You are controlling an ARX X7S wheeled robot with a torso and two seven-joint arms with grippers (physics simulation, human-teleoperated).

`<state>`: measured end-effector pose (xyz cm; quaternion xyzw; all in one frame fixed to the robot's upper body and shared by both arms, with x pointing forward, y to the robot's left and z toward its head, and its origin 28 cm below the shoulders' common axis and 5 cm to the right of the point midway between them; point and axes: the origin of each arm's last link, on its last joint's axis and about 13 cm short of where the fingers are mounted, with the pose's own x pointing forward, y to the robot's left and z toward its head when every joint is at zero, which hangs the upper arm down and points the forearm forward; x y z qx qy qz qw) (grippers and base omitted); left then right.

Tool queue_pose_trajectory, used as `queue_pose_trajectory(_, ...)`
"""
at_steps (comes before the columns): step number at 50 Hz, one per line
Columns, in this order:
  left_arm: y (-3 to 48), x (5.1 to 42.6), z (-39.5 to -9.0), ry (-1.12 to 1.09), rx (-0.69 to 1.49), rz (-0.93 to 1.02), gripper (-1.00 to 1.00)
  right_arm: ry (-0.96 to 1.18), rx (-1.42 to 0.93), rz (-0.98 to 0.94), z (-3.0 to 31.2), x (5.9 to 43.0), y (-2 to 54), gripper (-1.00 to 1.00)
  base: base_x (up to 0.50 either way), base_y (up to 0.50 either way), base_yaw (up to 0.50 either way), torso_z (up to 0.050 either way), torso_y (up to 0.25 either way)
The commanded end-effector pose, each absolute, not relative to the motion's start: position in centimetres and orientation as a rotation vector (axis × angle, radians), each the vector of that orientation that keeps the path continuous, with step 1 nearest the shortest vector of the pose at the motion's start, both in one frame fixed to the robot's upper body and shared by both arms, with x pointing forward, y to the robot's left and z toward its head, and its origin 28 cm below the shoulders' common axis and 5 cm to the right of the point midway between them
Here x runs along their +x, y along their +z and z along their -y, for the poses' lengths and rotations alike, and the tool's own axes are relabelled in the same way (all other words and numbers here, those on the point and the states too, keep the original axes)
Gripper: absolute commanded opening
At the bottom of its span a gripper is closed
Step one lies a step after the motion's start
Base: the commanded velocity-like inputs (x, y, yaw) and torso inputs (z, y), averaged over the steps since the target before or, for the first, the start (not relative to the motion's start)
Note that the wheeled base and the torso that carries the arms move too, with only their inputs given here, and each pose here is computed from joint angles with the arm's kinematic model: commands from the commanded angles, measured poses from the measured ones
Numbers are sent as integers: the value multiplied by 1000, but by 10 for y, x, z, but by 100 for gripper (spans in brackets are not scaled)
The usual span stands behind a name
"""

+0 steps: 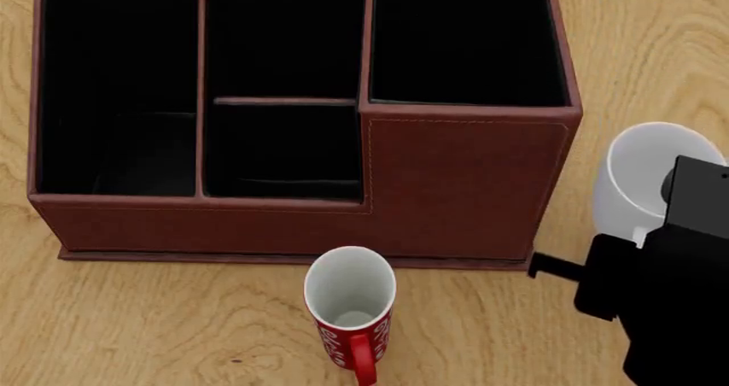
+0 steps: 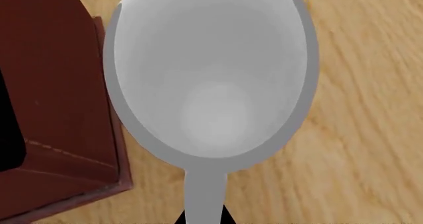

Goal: Pick up the white mug and place it to the right of the caddy.

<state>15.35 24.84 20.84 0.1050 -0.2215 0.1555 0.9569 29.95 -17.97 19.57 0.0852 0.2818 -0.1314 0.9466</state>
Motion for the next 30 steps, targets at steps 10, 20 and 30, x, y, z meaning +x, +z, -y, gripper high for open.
queue_pose_trajectory(10, 207, 155, -249, 313, 213, 445, 100, -266, 157, -580, 179, 304, 188, -100, 0, 0, 0, 0, 1)
queue_pose_trajectory(20, 206, 156, -248, 313, 213, 445, 100, -265, 156, -590, 176, 305, 186, -100, 0, 0, 0, 0, 1)
queue_pose_trajectory(30, 205, 157, -249, 315, 212, 438, 100, -268, 154, -597, 175, 308, 183, -100, 0, 0, 0, 0, 0)
